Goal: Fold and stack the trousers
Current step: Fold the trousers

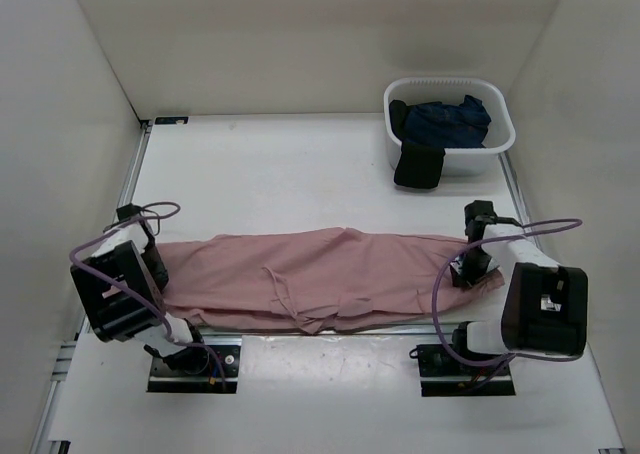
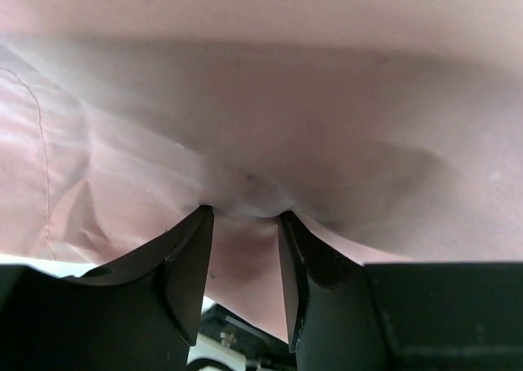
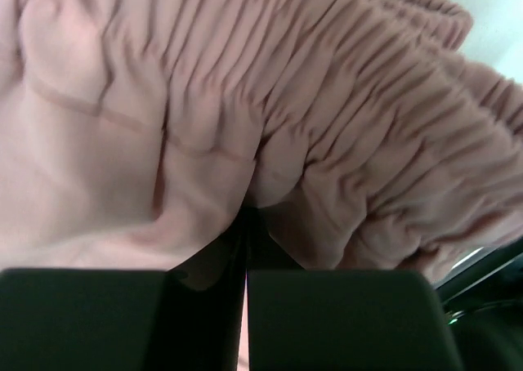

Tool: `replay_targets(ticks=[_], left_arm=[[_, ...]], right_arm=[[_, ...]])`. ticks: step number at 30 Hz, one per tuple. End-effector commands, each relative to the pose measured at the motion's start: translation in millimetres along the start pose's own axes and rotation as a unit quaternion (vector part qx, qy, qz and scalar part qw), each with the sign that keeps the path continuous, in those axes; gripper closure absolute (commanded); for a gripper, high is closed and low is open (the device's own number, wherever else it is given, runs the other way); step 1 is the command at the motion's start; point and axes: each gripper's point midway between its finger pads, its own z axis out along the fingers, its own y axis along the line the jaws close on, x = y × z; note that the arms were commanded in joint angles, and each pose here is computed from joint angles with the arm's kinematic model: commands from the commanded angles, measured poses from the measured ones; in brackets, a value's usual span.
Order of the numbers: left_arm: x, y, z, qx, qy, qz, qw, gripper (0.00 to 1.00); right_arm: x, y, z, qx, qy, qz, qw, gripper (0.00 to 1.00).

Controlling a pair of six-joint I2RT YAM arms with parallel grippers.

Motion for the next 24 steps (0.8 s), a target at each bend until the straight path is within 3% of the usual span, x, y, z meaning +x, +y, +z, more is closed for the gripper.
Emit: replay_targets(ticks=[1, 6, 11, 12, 15, 16, 19, 24], left_arm=[[-69, -18, -3, 0.007, -0.102, -0.003, 0.995, 0.51], [-131, -39, -21, 0.008, -0.148, 0.020, 0.989, 0.51], [-152, -48, -32, 0.003, -0.148, 0.037, 0.988, 0.51], [-152, -48, -32, 0.003, -0.148, 0.037, 0.988, 0.51], [-126, -49, -26, 0.012, -0.124, 0.047, 0.991, 0.49], [-120, -49, -25, 0.012, -0.122, 0.047, 0.991, 0.48], [-98, -50, -22, 0.023, -0.110, 0.052, 0.992, 0.47], [-83, -50, -20, 0.027, -0.104, 0.055, 0.993, 0.47]], right_arm=[[-37, 23, 18, -0.013, -0.041, 0.082, 0.996, 1.00], [-80, 51, 13, -0.041, -0.083, 0.087, 0.992, 1.00], [-117, 88, -19, -0.097, -0.107, 0.060, 0.988, 1.00], [-113, 93, -23, -0.117, -0.084, 0.050, 0.988, 0.97], [-105, 96, -51, -0.156, -0.073, 0.001, 0.985, 0.68], [-103, 88, -55, -0.151, -0.070, 0.005, 0.986, 0.44], [-96, 56, -67, -0.127, -0.082, 0.018, 0.988, 0.12], [-81, 11, -45, -0.102, -0.077, 0.091, 0.988, 0.01]])
